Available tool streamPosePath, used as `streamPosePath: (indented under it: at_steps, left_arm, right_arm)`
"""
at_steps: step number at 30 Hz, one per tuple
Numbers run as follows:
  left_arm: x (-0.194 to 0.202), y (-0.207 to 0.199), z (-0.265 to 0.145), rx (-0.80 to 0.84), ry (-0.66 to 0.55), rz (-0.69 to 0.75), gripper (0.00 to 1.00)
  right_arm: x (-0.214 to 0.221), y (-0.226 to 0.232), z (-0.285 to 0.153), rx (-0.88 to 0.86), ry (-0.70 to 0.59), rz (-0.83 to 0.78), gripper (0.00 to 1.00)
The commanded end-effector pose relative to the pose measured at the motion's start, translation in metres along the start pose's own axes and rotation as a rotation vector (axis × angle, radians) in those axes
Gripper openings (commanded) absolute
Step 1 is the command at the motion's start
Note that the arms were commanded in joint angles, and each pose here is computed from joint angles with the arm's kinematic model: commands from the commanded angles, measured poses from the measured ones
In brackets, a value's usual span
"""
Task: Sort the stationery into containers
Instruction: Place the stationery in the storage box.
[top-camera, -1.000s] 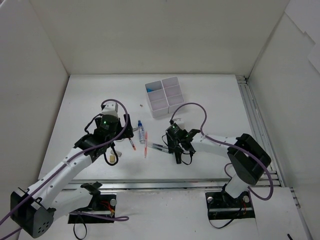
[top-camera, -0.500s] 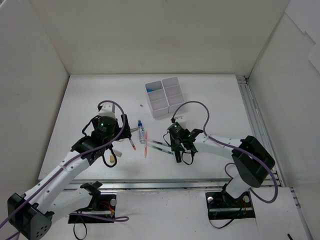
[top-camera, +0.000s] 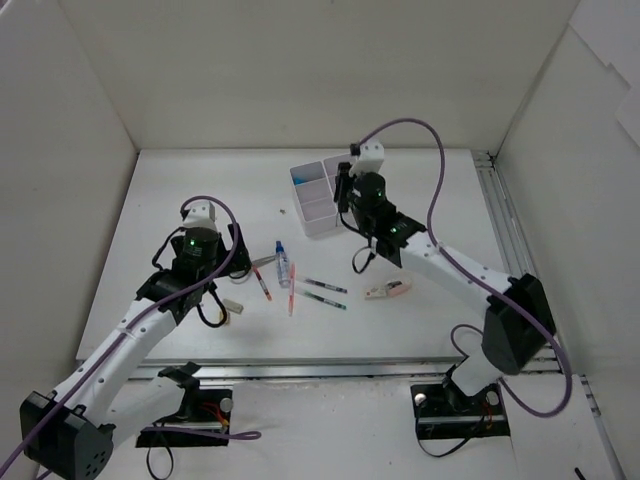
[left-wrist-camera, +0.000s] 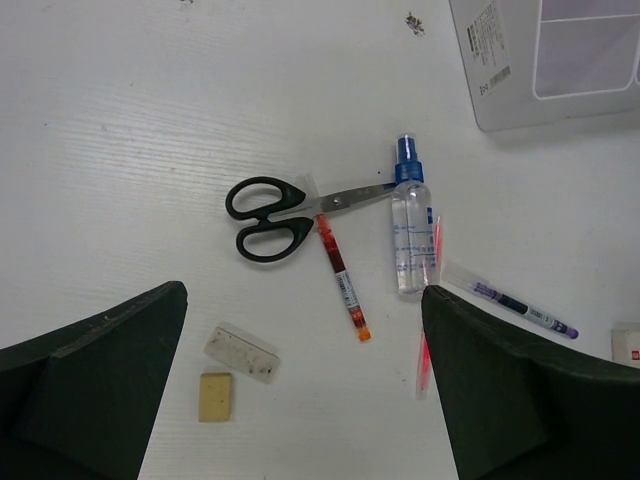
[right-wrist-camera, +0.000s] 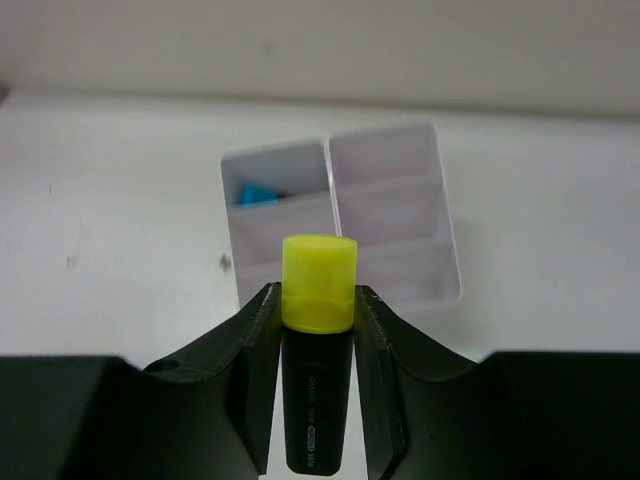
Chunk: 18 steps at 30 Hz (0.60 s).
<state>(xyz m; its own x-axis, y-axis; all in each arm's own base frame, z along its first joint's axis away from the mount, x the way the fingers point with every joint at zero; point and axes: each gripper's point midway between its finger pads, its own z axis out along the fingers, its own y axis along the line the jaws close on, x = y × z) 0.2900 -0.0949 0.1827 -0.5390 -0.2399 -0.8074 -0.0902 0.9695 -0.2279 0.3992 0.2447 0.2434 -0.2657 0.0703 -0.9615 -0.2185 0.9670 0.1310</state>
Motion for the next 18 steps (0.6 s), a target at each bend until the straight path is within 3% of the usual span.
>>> streamPosePath:
  at_steps: [1, 6, 18]
  left_arm:
    - [-0.009, 0.005, 0.002, -0.002, -0.033, -0.041, 0.99]
    - [-0.006, 0.019, 0.005, -0.032, -0.011, -0.067, 0.99]
    - [0.002, 0.038, 0.009, -0.05, 0.009, -0.094, 1.0]
  right_arm:
    - [-0.111, 0.001, 0.034, 0.072, -0.395, 0.032, 0.1]
    - [-0.132, 0.016, 0.104, 0.114, -0.53, 0.091, 0.09]
    - [-0.109, 0.031, 0.185, 0.069, -0.589, 0.116, 0.12]
